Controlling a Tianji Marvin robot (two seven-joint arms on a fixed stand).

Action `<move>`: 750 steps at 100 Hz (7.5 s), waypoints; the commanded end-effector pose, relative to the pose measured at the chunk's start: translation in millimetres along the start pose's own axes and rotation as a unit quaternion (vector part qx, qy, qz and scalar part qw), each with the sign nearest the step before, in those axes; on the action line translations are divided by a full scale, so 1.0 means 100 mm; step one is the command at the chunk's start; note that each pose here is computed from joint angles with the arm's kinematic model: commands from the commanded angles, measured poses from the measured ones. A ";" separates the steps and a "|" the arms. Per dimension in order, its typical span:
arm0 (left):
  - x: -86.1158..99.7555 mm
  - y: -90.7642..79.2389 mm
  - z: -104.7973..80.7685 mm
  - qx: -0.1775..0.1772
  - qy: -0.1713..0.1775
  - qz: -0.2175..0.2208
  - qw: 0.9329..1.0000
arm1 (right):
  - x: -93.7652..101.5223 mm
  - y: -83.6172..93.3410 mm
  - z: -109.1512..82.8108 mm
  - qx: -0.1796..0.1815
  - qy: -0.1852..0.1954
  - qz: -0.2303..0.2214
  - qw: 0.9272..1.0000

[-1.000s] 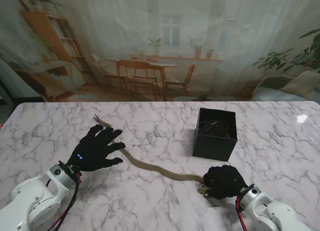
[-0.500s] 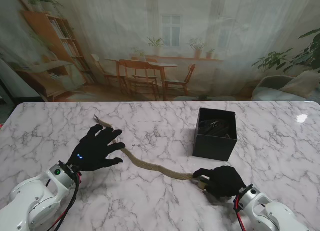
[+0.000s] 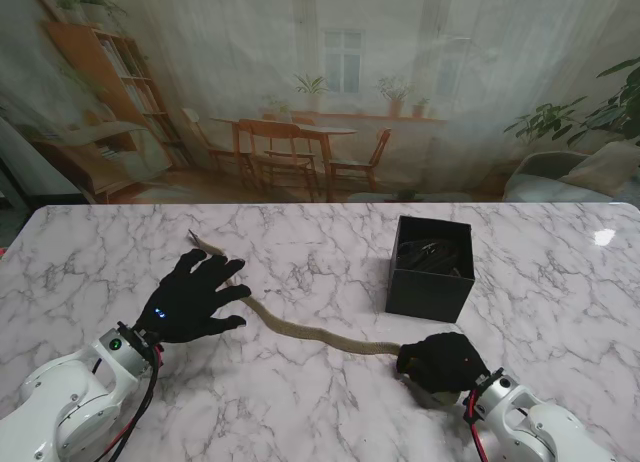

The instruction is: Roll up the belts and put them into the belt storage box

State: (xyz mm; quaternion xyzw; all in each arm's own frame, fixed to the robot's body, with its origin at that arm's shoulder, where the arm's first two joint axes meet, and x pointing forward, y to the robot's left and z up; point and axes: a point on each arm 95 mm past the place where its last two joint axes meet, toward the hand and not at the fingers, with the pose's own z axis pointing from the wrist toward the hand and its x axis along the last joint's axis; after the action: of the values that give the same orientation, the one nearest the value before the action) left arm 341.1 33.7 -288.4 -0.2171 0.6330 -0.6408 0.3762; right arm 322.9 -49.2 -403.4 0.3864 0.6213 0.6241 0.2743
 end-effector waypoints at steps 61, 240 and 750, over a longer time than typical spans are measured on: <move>0.00 0.01 0.00 -0.004 -0.001 -0.002 1.000 | 0.08 0.28 -0.05 0.112 0.033 -0.050 0.992; -0.01 0.02 -0.01 -0.006 -0.005 -0.003 1.000 | 0.06 0.26 -0.11 0.183 0.031 -0.124 0.975; 0.02 0.01 0.02 0.001 0.001 -0.010 1.000 | 0.20 0.06 -0.03 0.142 0.058 -0.169 0.974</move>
State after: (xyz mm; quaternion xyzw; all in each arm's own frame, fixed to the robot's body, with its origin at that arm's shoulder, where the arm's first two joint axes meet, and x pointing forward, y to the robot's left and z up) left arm 341.6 32.8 -288.2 -0.2195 0.6264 -0.6479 0.3738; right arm 315.2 -32.8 -382.6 0.2613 0.7644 0.5111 0.2935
